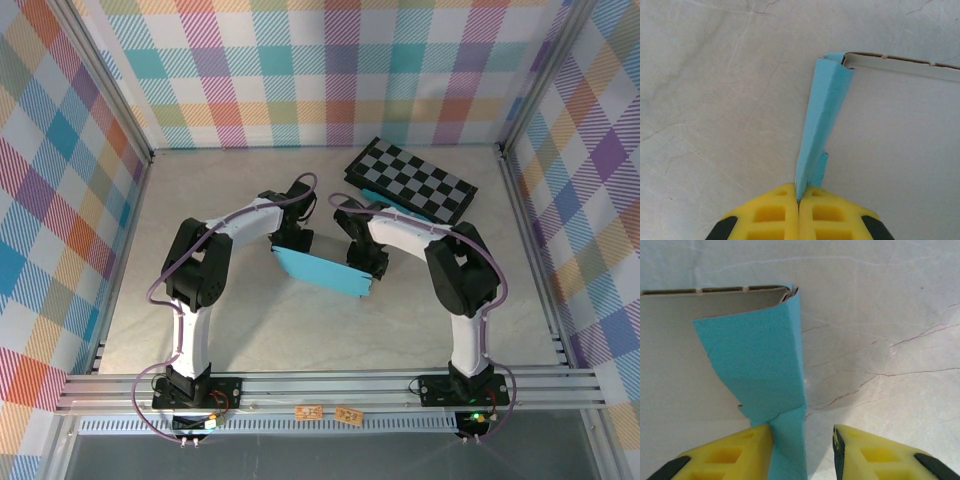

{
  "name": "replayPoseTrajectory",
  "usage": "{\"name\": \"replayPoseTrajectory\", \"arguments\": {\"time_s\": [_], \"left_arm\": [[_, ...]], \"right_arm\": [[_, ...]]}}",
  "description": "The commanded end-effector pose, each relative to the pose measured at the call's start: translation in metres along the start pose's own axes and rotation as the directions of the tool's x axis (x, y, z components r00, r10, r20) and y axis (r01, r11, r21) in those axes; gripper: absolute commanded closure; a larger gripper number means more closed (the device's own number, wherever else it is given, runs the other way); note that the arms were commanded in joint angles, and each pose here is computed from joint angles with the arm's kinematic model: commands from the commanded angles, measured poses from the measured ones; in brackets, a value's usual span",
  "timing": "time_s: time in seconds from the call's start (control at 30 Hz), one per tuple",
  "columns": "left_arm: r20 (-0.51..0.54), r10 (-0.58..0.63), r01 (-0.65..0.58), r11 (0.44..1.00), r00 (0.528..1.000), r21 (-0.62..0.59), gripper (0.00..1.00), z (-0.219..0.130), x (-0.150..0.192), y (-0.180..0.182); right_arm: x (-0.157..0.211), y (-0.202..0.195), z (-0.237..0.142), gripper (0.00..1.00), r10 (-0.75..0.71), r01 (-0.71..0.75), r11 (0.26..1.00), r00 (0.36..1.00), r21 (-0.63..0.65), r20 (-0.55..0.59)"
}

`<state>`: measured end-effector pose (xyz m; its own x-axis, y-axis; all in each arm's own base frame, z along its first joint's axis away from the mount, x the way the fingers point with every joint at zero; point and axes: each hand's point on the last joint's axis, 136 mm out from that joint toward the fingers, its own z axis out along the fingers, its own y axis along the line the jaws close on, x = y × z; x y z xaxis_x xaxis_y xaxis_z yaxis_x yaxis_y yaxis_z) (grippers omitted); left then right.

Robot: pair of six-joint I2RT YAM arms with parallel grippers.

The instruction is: Fold the paper box

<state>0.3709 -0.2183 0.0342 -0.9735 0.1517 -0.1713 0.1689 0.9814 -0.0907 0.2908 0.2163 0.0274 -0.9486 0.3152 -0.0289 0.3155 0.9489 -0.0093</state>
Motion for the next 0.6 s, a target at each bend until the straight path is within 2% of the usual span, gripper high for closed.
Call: {"name": "replayPoseTrajectory", "arguments": {"time_s": [0.0, 0.2, 0.4, 0.57], "left_arm": [[0.031, -0.015, 0.016, 0.999, 0.999, -0.032, 1.0, 0.001, -0.009, 0.003], [0.03, -0.016, 0.017, 0.999, 0.999, -0.032, 1.0, 0.001, -0.01, 0.003], [0.032, -0.014, 0.015, 0.999, 0.999, -0.035, 1.0, -0.001, -0.01, 0.003], [0.03, -0.001, 0.002, 0.999, 1.0, -0.039, 1.0, 0.0, -0.01, 0.004]], "right_arm": [[0.017, 0.007, 0.003, 0.57, -0.041, 0.037, 0.998, 0.998, -0.06, -0.052], [0.014, 0.014, -0.001, 0.57, -0.058, 0.055, 0.994, 0.998, -0.091, -0.036], [0.015, 0.007, 0.003, 0.61, -0.062, 0.06, 0.996, 0.998, -0.06, -0.032], [0.003, 0.008, -0.015, 0.54, -0.102, 0.106, 0.991, 0.994, -0.083, 0.048]]}}
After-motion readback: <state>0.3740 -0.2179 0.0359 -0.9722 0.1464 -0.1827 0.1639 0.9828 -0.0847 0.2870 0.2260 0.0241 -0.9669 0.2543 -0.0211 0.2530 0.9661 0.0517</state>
